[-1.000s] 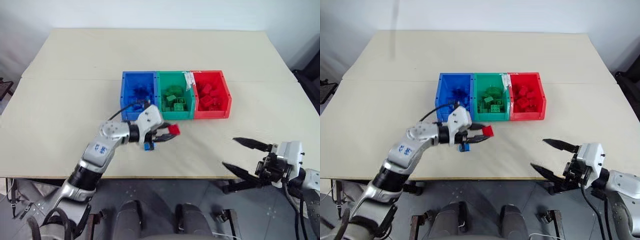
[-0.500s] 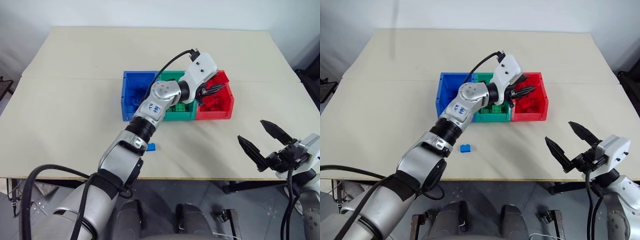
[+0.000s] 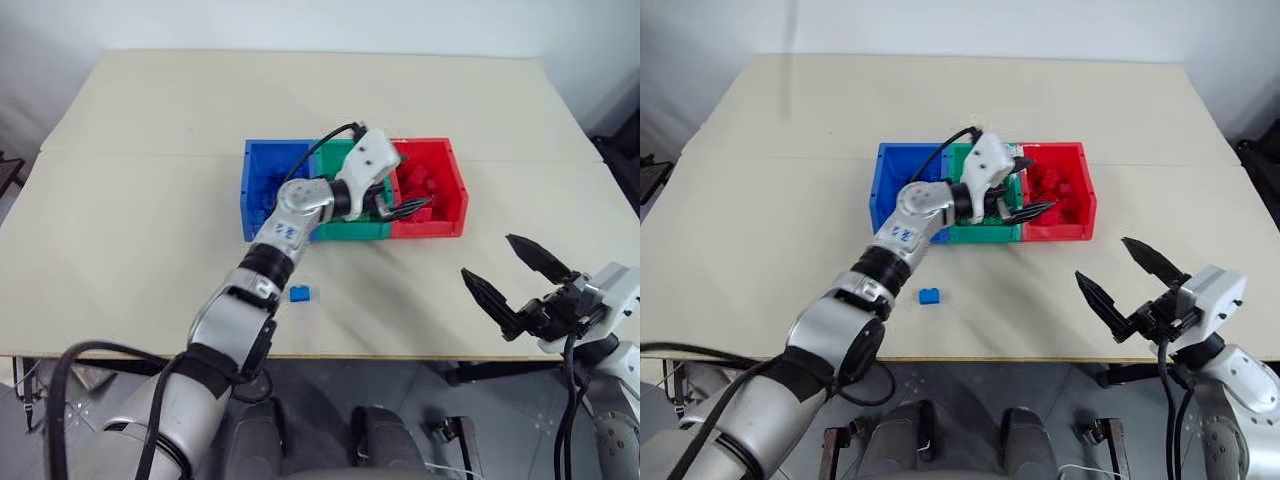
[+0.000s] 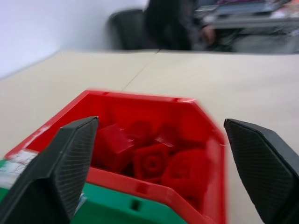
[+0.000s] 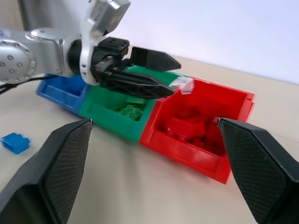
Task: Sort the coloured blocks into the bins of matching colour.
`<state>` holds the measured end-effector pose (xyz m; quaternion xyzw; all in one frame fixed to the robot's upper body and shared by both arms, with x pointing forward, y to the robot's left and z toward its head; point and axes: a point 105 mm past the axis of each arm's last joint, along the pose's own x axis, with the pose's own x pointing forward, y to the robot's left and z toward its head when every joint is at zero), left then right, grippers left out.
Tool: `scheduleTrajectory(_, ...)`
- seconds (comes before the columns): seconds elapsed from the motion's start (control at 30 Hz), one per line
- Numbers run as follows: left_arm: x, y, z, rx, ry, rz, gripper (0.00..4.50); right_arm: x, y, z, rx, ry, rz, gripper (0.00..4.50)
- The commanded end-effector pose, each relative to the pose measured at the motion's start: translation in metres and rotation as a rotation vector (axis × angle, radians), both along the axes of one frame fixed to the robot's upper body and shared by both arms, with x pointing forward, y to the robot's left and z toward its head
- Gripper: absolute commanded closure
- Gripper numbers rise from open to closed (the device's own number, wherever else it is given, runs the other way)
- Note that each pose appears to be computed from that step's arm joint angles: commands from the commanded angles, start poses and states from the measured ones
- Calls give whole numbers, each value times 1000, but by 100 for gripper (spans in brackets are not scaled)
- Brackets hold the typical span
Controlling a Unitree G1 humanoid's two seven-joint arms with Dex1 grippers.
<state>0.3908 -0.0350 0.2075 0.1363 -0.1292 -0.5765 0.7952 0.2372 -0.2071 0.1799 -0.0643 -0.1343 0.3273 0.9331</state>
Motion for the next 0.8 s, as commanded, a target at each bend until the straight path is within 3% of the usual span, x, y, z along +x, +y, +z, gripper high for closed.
scheduleTrajectory(0.03,-18,27,17,-26,-93,-66,5,0,12,0,-60,-2,121,0)
scheduleTrajectory(0.2,-57,104,-6,34,-153,-99,5,3,24,-9,-144,59,308,0)
scheduleTrajectory(0.37,-86,181,-19,66,-135,73,5,5,33,-13,-234,67,472,0)
scheduleTrajectory(0.57,-121,268,-58,176,-11,364,5,8,43,-15,-315,77,636,0)
scheduleTrajectory(0.63,-128,283,-65,179,30,426,5,10,41,-20,-334,95,658,0)
scheduleTrajectory(0.8,-139,281,-66,165,81,392,5,16,37,-22,-345,106,672,0)
